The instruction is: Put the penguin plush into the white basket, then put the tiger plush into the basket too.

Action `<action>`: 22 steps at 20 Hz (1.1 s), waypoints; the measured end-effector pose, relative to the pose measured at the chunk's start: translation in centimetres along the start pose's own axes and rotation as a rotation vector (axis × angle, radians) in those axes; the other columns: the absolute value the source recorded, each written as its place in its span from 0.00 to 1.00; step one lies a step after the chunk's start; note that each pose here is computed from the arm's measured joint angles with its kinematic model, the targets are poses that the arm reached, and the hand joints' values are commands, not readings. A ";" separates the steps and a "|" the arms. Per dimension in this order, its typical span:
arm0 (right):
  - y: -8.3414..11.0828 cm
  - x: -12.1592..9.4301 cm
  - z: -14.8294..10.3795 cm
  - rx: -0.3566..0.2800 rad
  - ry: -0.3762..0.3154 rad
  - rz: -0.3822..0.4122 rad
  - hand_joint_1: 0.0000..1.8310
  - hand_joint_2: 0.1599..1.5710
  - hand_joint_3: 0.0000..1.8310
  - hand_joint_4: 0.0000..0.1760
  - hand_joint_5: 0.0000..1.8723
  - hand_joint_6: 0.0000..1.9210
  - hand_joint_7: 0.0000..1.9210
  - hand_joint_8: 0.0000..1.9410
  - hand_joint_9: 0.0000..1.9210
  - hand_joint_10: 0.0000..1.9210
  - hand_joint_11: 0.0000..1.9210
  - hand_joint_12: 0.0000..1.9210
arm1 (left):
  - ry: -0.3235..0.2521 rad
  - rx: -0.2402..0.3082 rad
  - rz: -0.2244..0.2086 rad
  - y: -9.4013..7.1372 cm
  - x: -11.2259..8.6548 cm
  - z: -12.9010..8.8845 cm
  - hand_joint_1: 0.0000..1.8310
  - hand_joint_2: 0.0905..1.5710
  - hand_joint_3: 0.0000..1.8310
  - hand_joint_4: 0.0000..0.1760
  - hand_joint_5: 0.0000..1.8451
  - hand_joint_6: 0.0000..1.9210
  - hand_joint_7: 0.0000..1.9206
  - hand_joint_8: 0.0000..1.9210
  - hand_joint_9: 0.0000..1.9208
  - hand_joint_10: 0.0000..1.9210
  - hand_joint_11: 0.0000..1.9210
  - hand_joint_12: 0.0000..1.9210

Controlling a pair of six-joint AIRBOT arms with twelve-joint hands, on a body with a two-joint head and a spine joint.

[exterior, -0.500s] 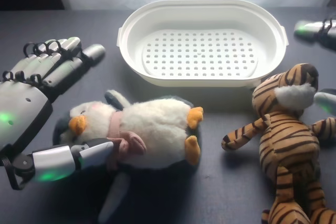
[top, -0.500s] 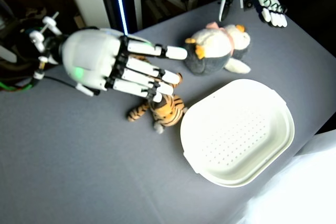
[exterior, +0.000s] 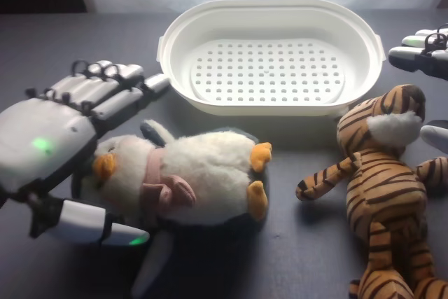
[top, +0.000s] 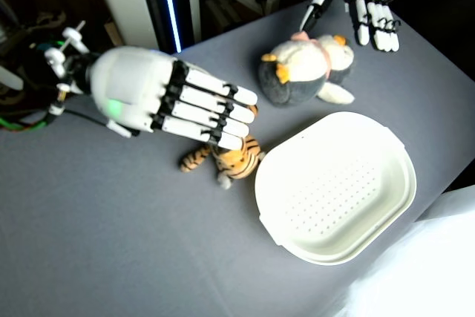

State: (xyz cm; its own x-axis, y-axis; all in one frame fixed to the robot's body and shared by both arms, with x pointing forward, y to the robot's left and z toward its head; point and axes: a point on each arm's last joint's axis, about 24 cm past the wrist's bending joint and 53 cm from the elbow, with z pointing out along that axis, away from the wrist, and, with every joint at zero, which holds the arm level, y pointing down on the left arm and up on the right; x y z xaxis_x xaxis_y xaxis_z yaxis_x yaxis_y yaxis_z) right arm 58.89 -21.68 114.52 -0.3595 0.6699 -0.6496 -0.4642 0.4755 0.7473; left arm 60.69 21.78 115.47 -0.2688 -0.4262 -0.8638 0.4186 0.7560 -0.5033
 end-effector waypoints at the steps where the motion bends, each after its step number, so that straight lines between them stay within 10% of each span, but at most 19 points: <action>1: 0.0 0.1 0.0 0.002 0.002 0.000 0.43 0.79 0.00 0.00 0.23 0.00 0.19 0.00 0.18 0.00 0.08 0.24 | 0.022 -0.021 0.024 0.4 0.5 0.5 0.47 0.38 0.00 1.00 0.00 0.00 0.00 0.00 0.00 0.00 0.00 0.00; 4: -0.1 0.1 0.0 0.002 0.003 0.000 0.44 0.80 0.00 0.00 0.24 0.00 0.19 0.00 0.18 0.00 0.09 0.24 | 0.116 -0.071 0.087 1.8 3.1 1.2 0.46 0.44 0.00 0.90 0.09 0.01 0.11 0.01 0.09 0.01 0.02 0.01; 6: -0.1 0.1 0.0 0.003 0.004 0.000 0.44 0.80 0.00 0.00 0.24 0.00 0.19 0.00 0.18 0.00 0.09 0.24 | 0.144 -0.102 0.100 2.7 4.1 1.3 0.50 0.47 0.00 0.37 0.24 0.01 0.27 0.01 0.22 0.01 0.05 0.03; 7: -0.1 0.1 0.0 0.003 0.004 -0.001 0.46 0.80 0.00 0.00 0.25 0.00 0.20 0.00 0.18 0.00 0.09 0.23 | 0.142 -0.120 0.112 3.1 4.1 1.4 0.60 0.51 0.00 0.00 0.44 0.02 0.43 0.01 0.38 0.01 0.13 0.20; 8: -0.1 0.1 0.0 0.004 0.005 -0.001 0.46 0.80 0.00 0.00 0.25 0.00 0.20 0.00 0.18 0.00 0.09 0.23 | 0.136 -0.127 0.123 3.3 3.9 1.4 0.60 0.51 0.00 0.00 0.44 0.02 0.43 0.01 0.38 0.01 0.13 0.20; 9: -0.1 0.1 0.0 0.004 0.005 -0.002 0.46 0.81 0.00 0.02 0.24 0.00 0.20 0.00 0.18 0.00 0.09 0.23 | 0.126 -0.136 0.123 3.5 3.6 1.5 0.65 0.59 0.00 0.00 0.64 0.19 0.54 0.03 0.47 0.05 0.14 0.51; 10: -0.1 0.1 0.0 0.005 0.004 -0.002 0.47 0.81 0.00 0.02 0.24 0.00 0.20 0.00 0.18 0.00 0.10 0.23 | 0.120 -0.138 0.121 3.5 3.4 1.5 0.69 0.65 0.00 0.00 0.69 0.11 0.52 0.50 0.45 0.27 0.15 0.71; 11: -0.1 0.1 0.0 0.005 0.005 -0.002 0.47 0.81 0.00 0.01 0.25 0.00 0.20 0.00 0.19 0.00 0.10 0.24 | 0.109 -0.137 0.119 3.5 3.2 1.5 0.70 0.66 0.00 0.00 0.70 0.06 0.52 0.62 0.44 0.58 0.23 0.83; 12: -0.2 0.1 0.0 0.006 0.005 -0.002 0.47 0.81 0.00 0.00 0.25 0.00 0.21 0.00 0.19 0.00 0.10 0.24 | 0.101 -0.137 0.116 3.5 3.0 1.5 0.70 0.66 0.00 0.00 0.72 0.03 0.52 0.63 0.43 0.69 0.27 0.87; 17: -0.3 0.0 0.0 0.008 0.005 -0.003 0.44 0.81 0.00 0.02 0.25 0.00 0.21 0.00 0.19 0.00 0.09 0.23 | 0.077 -0.072 0.113 1.3 1.7 0.9 0.69 0.68 0.00 0.00 0.73 0.01 0.46 0.70 0.37 0.73 0.30 0.90; 22: -0.2 0.2 0.0 0.007 0.007 -0.002 0.45 0.82 0.00 0.00 0.25 0.00 0.21 0.00 0.19 0.00 0.10 0.24 | -0.160 0.021 0.069 -0.9 -5.1 1.3 0.70 0.65 0.00 0.00 0.74 0.03 0.53 0.59 0.44 0.57 0.33 0.80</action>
State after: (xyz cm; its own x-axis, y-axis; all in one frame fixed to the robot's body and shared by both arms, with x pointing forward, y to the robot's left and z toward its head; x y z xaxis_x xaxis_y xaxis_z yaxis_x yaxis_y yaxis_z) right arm 58.97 -21.68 114.24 -0.3645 0.6649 -0.6520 -0.4594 0.4806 0.7470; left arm 62.85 22.61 120.26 -0.0978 -0.4486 -0.8884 0.4495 0.7765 -0.4416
